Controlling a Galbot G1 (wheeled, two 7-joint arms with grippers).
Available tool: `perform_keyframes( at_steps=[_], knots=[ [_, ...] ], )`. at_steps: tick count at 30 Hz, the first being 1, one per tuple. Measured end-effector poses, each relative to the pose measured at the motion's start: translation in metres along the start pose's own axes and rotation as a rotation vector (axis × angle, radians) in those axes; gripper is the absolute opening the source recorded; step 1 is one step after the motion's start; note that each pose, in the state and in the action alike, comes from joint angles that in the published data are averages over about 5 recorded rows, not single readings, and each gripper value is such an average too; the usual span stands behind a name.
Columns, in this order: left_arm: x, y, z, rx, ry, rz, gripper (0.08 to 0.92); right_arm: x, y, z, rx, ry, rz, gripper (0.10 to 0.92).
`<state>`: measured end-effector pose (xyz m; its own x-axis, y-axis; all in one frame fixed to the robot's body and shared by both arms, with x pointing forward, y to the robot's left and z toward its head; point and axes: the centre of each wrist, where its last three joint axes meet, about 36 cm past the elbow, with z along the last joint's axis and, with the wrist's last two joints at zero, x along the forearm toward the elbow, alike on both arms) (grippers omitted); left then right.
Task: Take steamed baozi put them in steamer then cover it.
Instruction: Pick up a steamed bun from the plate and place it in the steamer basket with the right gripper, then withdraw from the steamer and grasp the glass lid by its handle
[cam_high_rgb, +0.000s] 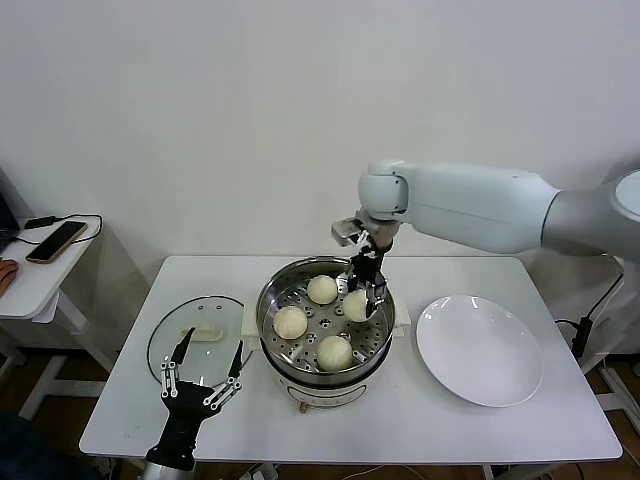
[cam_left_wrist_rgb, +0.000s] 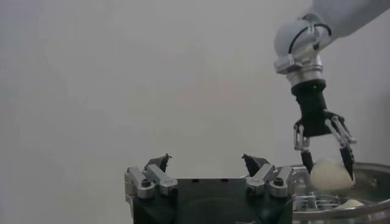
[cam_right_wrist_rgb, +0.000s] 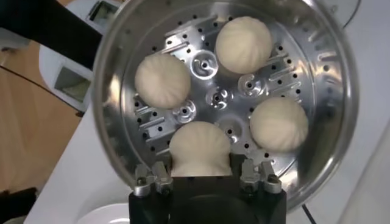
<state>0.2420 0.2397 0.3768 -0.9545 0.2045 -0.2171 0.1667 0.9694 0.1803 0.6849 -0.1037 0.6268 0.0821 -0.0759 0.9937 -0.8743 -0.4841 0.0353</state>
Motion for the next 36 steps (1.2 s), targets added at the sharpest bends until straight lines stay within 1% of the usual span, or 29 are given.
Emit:
perform_keyframes(
  at_steps=[9, 12, 15, 17, 23, 26, 30, 33, 36],
  knots=[
    [0.000, 0.000, 0.001, 0.000, 0.000, -0.002, 0.823, -0.015, -0.006, -0.004, 0.012, 0.040, -0.007, 0.665],
    [0.000, 0.000, 0.001, 0.001, 0.001, -0.003, 0.823, -0.016, -0.006, -0.004, 0.017, 0.049, -0.006, 0.710],
    [0.000, 0.000, 0.001, 0.001, 0.001, -0.004, 0.823, -0.016, -0.005, -0.002, 0.019, 0.053, -0.007, 0.783],
    [-0.001, 0.000, 0.001, 0.001, 0.001, -0.006, 0.823, -0.015, -0.004, -0.001, 0.020, 0.052, -0.006, 0.811],
    [-0.001, -0.001, 0.001, 0.002, 0.004, -0.006, 0.823, -0.011, 0.001, 0.000, 0.025, 0.030, -0.003, 0.822],
    [-0.002, -0.001, 0.000, -0.002, 0.004, -0.007, 0.823, -0.006, 0.005, 0.001, 0.032, -0.005, 0.015, 0.823],
    [-0.004, 0.002, 0.000, -0.020, 0.004, -0.013, 0.823, 0.006, 0.013, 0.003, 0.046, -0.093, 0.082, 0.823],
    [-0.007, 0.005, 0.001, -0.045, 0.002, -0.019, 0.823, 0.019, 0.022, 0.008, 0.057, -0.178, 0.175, 0.823],
    [-0.011, 0.009, 0.001, -0.079, -0.004, -0.024, 0.823, 0.026, 0.036, 0.016, 0.061, -0.270, 0.306, 0.823]
  ],
)
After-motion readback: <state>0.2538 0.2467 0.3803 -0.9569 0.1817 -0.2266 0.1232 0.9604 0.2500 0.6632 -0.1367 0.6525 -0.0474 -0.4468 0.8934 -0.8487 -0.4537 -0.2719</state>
